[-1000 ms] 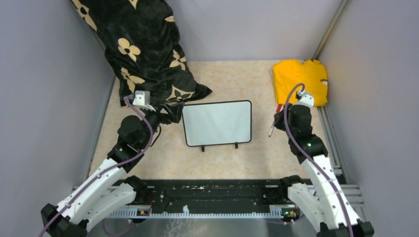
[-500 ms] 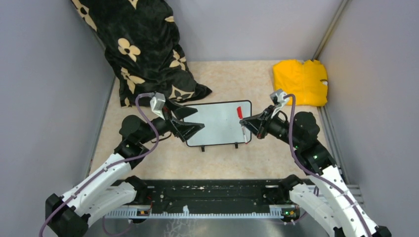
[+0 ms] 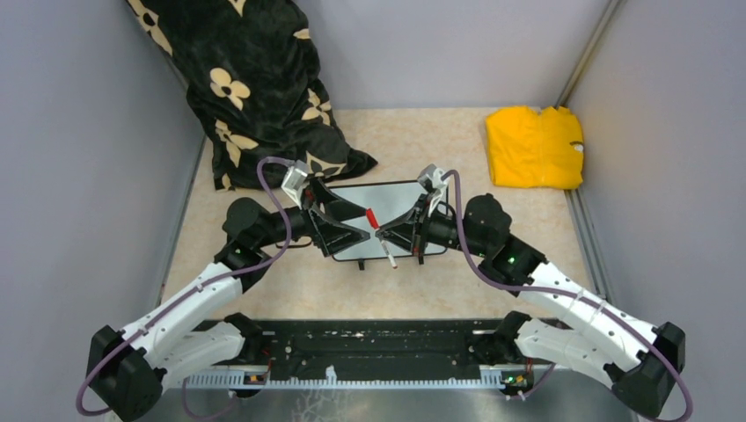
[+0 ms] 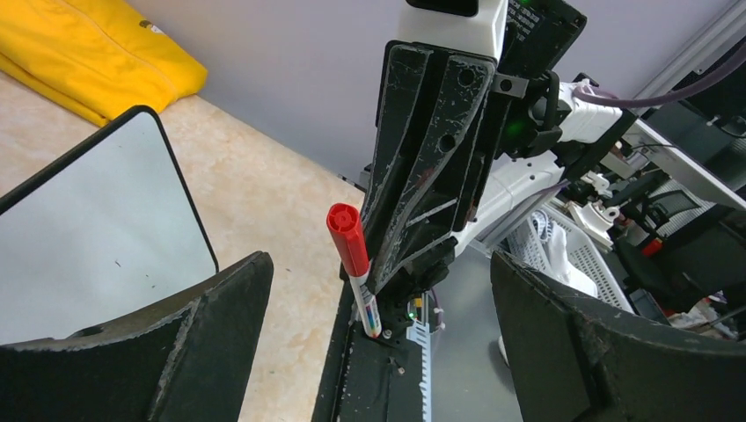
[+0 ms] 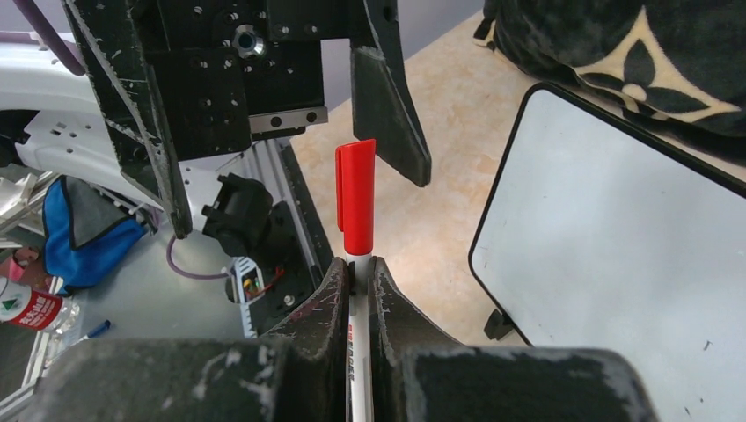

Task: Write a sentence on the whiteboard
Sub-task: Open the whiteboard marker at the center of the board.

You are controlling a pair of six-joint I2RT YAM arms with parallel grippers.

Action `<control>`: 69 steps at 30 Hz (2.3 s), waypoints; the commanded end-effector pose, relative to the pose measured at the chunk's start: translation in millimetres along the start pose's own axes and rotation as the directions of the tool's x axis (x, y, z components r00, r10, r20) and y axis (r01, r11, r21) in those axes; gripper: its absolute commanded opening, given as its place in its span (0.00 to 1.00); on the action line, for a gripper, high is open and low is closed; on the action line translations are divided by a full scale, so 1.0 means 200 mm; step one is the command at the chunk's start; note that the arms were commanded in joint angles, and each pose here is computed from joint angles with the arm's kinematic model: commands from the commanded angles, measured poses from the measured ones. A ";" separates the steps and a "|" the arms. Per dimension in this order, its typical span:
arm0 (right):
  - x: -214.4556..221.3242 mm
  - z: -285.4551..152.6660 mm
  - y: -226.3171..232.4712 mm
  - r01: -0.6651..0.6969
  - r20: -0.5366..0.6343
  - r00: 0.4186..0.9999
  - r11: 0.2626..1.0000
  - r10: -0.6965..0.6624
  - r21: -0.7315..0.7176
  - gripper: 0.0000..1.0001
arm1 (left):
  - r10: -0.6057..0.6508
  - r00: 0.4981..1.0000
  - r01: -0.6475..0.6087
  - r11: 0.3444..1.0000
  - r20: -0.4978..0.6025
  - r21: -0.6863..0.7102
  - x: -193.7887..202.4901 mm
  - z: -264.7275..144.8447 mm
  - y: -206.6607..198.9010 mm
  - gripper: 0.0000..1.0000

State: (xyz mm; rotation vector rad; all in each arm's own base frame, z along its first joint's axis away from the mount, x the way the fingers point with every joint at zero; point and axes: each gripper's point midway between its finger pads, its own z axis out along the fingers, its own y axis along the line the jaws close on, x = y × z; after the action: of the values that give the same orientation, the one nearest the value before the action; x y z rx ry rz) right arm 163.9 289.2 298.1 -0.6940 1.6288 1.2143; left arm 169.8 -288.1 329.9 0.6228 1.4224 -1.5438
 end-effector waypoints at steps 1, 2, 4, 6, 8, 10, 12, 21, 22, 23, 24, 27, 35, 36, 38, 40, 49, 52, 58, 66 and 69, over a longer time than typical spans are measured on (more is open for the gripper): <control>-0.16 0.05 0.09 0.054 0.123 0.991 0.997 -0.048 -0.046 0.00 | 0.014 1.000 -0.015 0.997 0.020 0.071 -0.07 0.01 -0.10 0.99; -0.15 0.06 0.09 0.054 0.119 0.992 0.997 -0.049 -0.046 0.00 | 0.009 1.000 -0.010 0.998 0.022 0.063 -0.07 0.01 -0.09 0.99; -0.13 0.07 0.09 0.058 0.109 0.993 0.997 -0.053 -0.045 0.00 | -0.005 1.000 0.004 0.999 0.023 0.047 -0.06 0.02 -0.07 0.98; -0.12 0.09 0.10 0.064 0.098 0.993 0.997 -0.059 -0.043 0.00 | -0.020 0.999 0.020 0.999 0.025 0.034 -0.06 0.03 -0.05 0.93; -0.11 0.10 0.10 0.064 0.093 0.994 0.997 -0.059 -0.043 0.00 | -0.032 0.999 0.031 0.999 0.018 0.035 -0.05 0.03 -0.04 0.86; -0.11 0.10 0.10 0.065 0.089 0.994 0.997 -0.061 -0.043 0.00 | -0.041 0.999 0.040 0.998 0.018 0.038 -0.04 0.04 -0.03 0.82; -0.09 0.10 0.10 0.065 0.081 0.995 0.997 -0.062 -0.037 0.00 | -0.046 0.999 0.045 0.998 0.028 0.042 -0.05 0.04 -0.03 0.75; -0.07 0.10 0.07 0.064 0.076 0.995 0.998 -0.063 -0.011 0.00 | -0.063 0.998 0.062 0.997 0.021 0.044 -0.02 0.03 -0.03 0.50; -0.07 0.10 0.07 0.063 0.074 0.995 0.998 -0.062 -0.010 0.00 | -0.065 0.998 0.064 0.997 0.021 0.043 -0.02 0.03 -0.02 0.49; -0.07 0.10 0.07 0.063 0.072 0.995 0.998 -0.062 -0.009 0.00 | -0.066 0.998 0.065 0.997 0.021 0.043 -0.02 0.03 -0.03 0.49; -0.06 0.10 0.06 0.062 0.070 0.996 0.998 -0.061 -0.008 0.00 | -0.066 0.998 0.065 0.997 0.022 0.042 -0.02 0.03 -0.03 0.49; -0.06 0.10 0.06 0.062 0.072 0.996 0.998 -0.061 -0.006 0.00 | -0.069 0.997 0.068 0.997 0.017 0.040 -0.01 0.03 -0.02 0.49; -0.07 0.10 0.06 0.061 0.071 0.996 0.998 -0.061 -0.006 0.00 | -0.084 0.996 0.085 0.995 -0.021 0.047 0.04 0.02 -0.01 0.26; -0.07 0.10 0.07 0.061 0.071 0.996 0.998 -0.060 -0.007 0.00 | -0.085 0.996 0.086 0.995 -0.026 0.047 0.05 0.03 -0.01 0.23; -0.07 0.10 0.07 0.057 0.068 0.996 0.998 -0.056 -0.009 0.00 | -0.082 0.996 0.084 0.995 -0.030 0.048 0.05 0.02 -0.01 0.13; -0.07 0.09 0.08 0.055 0.067 0.996 0.998 -0.053 -0.018 0.00 | -0.079 0.997 0.080 0.996 -0.026 0.047 0.05 0.02 -0.01 0.00; -0.03 0.08 0.12 -0.069 0.110 0.991 0.994 0.079 -0.085 0.53 | -0.098 0.989 0.101 0.995 0.112 -0.022 -0.07 -0.02 -0.01 0.00; -0.03 0.09 0.16 -0.107 0.115 0.986 0.985 0.123 -0.133 0.55 | -0.111 0.983 0.117 0.993 0.148 -0.032 -0.10 -0.03 -0.02 0.00; -0.07 0.11 0.22 -0.138 0.136 0.976 0.968 0.169 -0.208 0.55 | -0.127 0.981 0.129 0.992 0.145 -0.005 -0.10 -0.04 -0.06 0.00; -0.10 0.14 0.25 -0.170 0.134 0.969 0.956 0.206 -0.241 0.49 | -0.127 0.982 0.128 0.992 0.141 0.002 -0.09 -0.05 -0.07 0.00; -0.09 0.14 0.24 -0.177 0.126 0.969 0.954 0.211 -0.241 0.36 | -0.120 0.984 0.120 0.993 0.135 0.012 -0.09 -0.05 -0.08 0.00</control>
State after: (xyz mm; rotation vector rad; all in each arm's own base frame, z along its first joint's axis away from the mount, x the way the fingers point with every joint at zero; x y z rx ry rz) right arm 144.1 328.7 303.4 -0.5696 1.5713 1.5222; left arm 169.7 -276.6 342.9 0.4047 1.4263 -1.6361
